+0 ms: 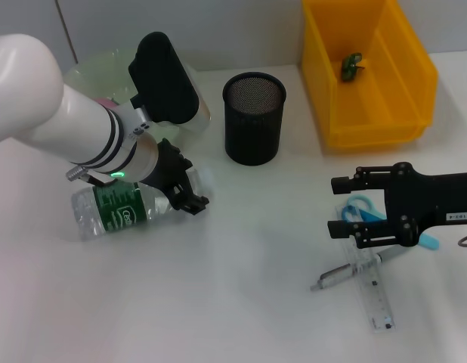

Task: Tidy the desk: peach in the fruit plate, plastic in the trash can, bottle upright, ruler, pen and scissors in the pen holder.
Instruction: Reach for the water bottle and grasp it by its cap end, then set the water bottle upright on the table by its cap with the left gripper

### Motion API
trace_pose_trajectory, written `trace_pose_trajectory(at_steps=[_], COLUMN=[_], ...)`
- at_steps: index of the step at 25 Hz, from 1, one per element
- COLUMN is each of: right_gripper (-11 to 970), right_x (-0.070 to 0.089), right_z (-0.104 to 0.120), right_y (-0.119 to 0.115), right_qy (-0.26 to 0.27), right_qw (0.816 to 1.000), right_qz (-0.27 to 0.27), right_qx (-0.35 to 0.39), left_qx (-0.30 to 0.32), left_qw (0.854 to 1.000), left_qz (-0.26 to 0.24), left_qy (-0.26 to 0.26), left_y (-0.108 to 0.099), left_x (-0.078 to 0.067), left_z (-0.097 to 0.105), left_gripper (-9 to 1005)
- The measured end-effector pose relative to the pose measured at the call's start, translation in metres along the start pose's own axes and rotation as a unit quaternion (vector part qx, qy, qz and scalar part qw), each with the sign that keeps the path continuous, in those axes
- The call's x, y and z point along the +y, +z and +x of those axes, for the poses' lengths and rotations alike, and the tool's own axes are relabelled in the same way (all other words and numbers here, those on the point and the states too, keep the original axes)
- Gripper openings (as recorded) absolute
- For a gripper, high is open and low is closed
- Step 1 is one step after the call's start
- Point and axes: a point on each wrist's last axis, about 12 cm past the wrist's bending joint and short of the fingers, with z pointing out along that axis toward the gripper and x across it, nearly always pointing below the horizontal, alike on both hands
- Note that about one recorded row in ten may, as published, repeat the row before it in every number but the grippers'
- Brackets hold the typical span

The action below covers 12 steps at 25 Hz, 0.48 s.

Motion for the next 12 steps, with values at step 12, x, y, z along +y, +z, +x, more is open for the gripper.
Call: trace_pose_trajectory(at_steps=[12], right_gripper=[738], right_x=[-0.0010], right_z=[-0.0016], right_y=[0.0003], right_qy=[-0.003], right_qw=[1.000], right_qz=[0.003], right_qx=[-0.005], left_qx=[-0.025], left_qw=[1.000], left_qz=[-0.018], left_qy=[0.001], left_y=[-0.0068], left_x=[0.0004], left_z=[-0.0012], left_gripper=[486])
